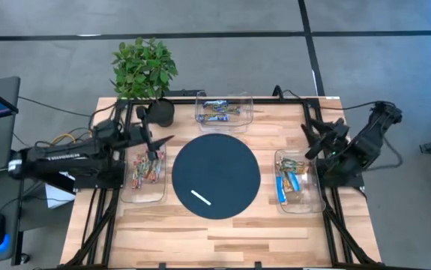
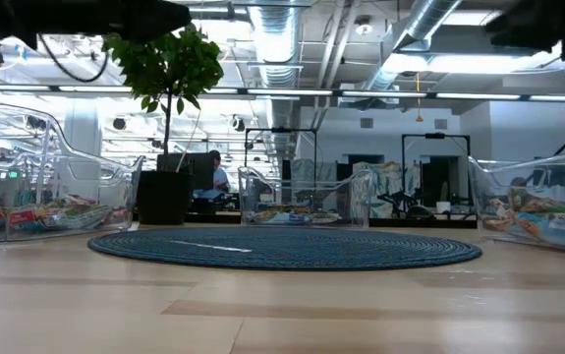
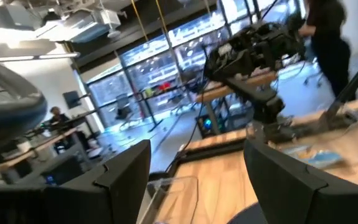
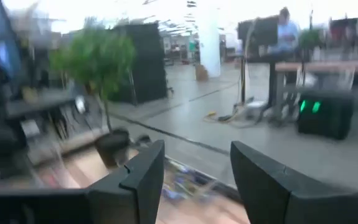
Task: Pick and place Granola Bars by type
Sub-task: Return to Home Position
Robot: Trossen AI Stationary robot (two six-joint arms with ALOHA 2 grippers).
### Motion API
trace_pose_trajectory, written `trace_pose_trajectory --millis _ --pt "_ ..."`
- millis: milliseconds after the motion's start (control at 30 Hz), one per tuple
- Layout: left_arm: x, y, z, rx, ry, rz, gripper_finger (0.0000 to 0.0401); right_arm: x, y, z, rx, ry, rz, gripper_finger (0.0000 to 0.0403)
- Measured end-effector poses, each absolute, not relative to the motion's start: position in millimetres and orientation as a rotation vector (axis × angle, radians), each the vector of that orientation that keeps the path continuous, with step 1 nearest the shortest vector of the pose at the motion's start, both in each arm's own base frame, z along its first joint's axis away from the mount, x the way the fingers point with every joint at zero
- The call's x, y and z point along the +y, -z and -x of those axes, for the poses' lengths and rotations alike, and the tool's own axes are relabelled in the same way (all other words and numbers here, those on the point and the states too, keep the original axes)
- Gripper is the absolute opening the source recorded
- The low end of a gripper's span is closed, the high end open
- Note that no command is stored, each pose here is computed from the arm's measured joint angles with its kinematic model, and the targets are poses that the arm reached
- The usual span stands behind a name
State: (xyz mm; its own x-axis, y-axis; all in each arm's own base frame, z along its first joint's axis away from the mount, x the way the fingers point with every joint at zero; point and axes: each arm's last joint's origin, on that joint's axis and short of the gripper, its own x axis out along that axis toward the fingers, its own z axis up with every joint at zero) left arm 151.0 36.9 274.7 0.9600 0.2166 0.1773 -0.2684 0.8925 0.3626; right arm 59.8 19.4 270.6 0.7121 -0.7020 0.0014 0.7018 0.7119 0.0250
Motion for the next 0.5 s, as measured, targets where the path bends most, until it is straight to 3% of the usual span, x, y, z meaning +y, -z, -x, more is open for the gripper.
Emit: trace_pose_trajectory --millis 100,300,500 --pt "46.7 -278.1 -146.9 -0.176 -0.221 -0.373 0.0251 22.2 -292.6 -62.8 -0.050 0.782 -0.110 0.0179" --pt "59.1 -275.3 -149.2 -0.174 -0.143 -0.393 0.0251 37.3 -327.6 -77.5 0.032 0.759 0.032 0.0181" --pt "76.5 -269.8 -161.0 -0.206 -0.023 -0.376 0.0251 50.3 -323.7 -95.5 0.169 0.648 0.152 0.0178"
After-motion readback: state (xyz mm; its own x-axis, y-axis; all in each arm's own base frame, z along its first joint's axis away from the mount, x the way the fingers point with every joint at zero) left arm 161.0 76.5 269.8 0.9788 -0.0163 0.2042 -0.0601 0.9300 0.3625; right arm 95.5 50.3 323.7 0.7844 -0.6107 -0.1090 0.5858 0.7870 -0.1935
